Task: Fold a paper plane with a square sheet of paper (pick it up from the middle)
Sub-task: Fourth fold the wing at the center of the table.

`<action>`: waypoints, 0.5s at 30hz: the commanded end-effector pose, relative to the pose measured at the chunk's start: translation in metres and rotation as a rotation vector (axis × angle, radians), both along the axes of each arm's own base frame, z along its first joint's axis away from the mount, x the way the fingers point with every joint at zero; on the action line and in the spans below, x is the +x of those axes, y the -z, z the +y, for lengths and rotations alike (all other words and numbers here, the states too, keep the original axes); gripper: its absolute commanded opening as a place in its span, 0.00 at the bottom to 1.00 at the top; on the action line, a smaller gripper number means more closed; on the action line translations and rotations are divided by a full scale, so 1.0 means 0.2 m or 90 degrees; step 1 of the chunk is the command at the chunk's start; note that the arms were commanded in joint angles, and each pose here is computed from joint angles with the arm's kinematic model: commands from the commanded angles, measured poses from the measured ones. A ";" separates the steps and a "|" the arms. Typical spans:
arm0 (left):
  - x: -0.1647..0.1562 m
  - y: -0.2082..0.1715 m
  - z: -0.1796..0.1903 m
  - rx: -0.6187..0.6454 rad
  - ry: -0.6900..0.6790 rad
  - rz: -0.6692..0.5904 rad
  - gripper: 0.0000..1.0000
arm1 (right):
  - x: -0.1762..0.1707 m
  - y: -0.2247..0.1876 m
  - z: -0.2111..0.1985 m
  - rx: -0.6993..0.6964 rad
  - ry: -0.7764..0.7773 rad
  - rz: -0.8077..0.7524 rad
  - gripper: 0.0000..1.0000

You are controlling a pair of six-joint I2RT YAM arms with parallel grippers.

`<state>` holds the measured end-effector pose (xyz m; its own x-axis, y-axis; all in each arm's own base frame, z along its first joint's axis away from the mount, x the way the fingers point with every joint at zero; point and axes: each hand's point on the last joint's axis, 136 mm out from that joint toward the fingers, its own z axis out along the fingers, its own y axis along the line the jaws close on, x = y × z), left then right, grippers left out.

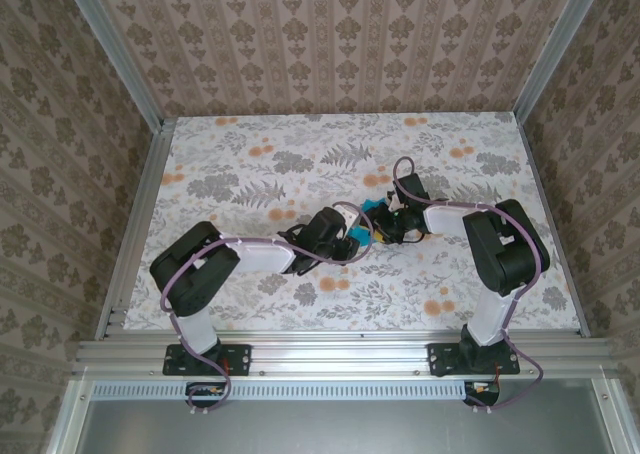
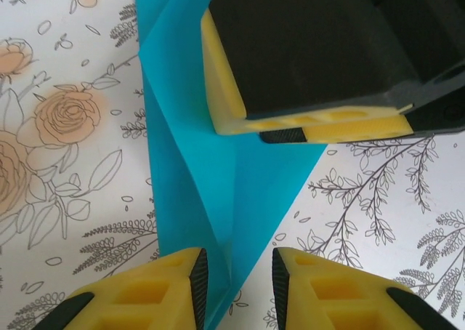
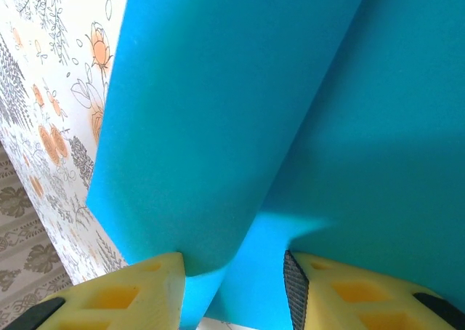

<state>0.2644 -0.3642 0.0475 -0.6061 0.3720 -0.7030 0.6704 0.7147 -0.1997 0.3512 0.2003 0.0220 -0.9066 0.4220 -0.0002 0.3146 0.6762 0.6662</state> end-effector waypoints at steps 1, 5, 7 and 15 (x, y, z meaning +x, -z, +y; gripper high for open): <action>0.00 0.04 0.00 0.026 0.000 0.002 0.32 | -0.17 0.25 -0.14 -0.097 0.034 0.121 0.44; 0.00 0.06 0.00 0.033 -0.001 0.009 0.32 | -0.17 0.25 -0.14 -0.099 0.035 0.125 0.44; 0.00 0.07 0.01 0.039 -0.003 0.012 0.32 | -0.18 0.25 -0.14 -0.099 0.035 0.125 0.44; 0.00 0.07 0.01 0.045 -0.008 0.021 0.23 | -0.18 0.26 -0.15 -0.105 0.036 0.131 0.44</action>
